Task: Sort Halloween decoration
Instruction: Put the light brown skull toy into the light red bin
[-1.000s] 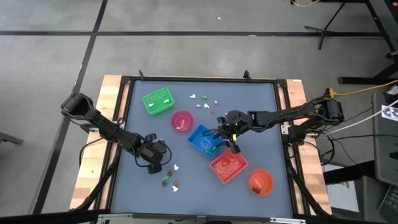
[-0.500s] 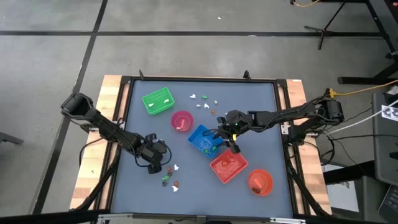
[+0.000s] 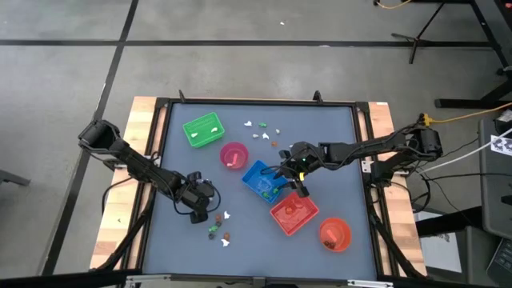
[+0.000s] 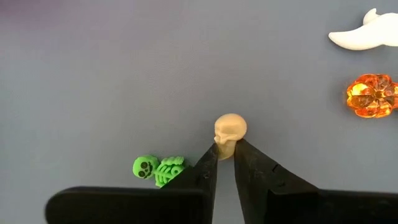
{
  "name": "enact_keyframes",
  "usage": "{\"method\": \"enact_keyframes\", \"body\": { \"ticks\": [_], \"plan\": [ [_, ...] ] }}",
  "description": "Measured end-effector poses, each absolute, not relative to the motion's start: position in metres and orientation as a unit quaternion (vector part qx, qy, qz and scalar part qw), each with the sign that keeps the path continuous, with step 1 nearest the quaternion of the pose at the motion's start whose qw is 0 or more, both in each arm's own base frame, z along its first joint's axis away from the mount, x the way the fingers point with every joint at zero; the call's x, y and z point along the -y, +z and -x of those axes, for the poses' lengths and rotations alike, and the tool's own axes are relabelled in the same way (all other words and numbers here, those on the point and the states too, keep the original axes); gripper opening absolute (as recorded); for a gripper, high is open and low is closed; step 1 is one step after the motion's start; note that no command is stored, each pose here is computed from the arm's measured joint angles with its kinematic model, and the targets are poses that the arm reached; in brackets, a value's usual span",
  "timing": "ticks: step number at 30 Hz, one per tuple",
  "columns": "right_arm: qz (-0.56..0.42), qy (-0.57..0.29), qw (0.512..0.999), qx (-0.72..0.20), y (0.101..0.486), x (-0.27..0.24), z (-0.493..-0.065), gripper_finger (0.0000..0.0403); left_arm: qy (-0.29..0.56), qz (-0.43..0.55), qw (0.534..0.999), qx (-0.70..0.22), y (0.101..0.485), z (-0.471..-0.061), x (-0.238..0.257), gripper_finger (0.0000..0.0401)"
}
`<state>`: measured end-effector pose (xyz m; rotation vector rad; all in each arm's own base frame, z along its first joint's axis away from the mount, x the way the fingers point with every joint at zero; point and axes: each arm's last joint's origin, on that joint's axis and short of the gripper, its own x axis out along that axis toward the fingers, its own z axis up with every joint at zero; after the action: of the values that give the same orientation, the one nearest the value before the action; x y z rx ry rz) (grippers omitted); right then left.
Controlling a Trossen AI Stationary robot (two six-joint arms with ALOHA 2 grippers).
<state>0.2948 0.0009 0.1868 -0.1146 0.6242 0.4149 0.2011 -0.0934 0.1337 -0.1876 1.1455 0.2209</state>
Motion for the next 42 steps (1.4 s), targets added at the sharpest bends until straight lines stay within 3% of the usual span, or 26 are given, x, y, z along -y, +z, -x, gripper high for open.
{"method": "enact_keyframes", "body": {
  "ticks": [23,35,42],
  "plan": [
    [0.056,0.203,0.929,-0.305,0.187,-0.001,-0.295,0.0177,0.111,0.102,0.861,-0.485,0.138,-0.211,0.095,0.0033],
    [0.056,0.202,0.929,-0.305,0.187,-0.001,-0.295,0.0177,0.227,0.112,0.898,-0.361,0.148,-0.233,0.069,0.0033],
    [0.056,0.202,0.929,-0.304,0.187,-0.001,-0.295,0.0177,0.289,0.069,0.903,-0.309,0.155,-0.246,0.043,0.0033]
  ]
}}
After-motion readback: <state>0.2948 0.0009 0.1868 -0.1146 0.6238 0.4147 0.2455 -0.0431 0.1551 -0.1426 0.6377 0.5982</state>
